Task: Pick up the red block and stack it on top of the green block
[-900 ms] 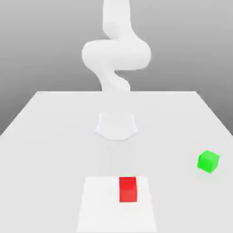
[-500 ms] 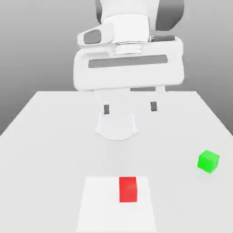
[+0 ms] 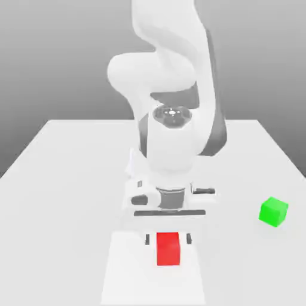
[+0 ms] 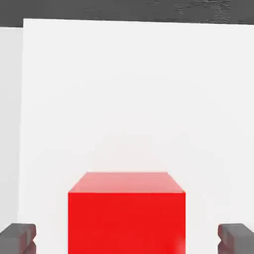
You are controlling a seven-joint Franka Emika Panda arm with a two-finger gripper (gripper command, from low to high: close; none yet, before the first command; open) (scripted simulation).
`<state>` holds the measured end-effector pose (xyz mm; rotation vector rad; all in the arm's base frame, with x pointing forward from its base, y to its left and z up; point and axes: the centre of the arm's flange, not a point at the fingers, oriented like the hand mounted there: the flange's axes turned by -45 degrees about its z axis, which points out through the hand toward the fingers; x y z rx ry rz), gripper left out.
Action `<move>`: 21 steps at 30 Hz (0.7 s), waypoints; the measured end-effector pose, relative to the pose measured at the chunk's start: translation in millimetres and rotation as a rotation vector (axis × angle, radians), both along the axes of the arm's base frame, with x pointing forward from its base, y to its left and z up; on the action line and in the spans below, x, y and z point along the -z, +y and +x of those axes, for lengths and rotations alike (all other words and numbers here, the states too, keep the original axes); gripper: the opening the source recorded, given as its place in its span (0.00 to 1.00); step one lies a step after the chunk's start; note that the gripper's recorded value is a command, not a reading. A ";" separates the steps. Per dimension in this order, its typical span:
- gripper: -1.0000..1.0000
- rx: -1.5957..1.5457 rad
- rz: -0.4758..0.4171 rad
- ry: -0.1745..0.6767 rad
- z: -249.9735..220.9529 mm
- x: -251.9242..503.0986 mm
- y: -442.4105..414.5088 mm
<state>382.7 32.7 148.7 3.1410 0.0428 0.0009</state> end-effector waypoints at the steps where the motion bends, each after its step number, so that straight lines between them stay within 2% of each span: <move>1: 0.00 0.000 0.000 0.000 0.0 0.0 0.0; 6: 0.00 0.000 0.000 0.000 -0.1 1.4 0.0; 12: 0.00 0.000 -0.001 0.000 0.2 -50.4 0.2; 16: 0.00 -0.279 0.007 0.002 -13.0 -69.4 80.6; 21: 0.00 -0.792 0.008 0.003 -81.1 -85.5 217.8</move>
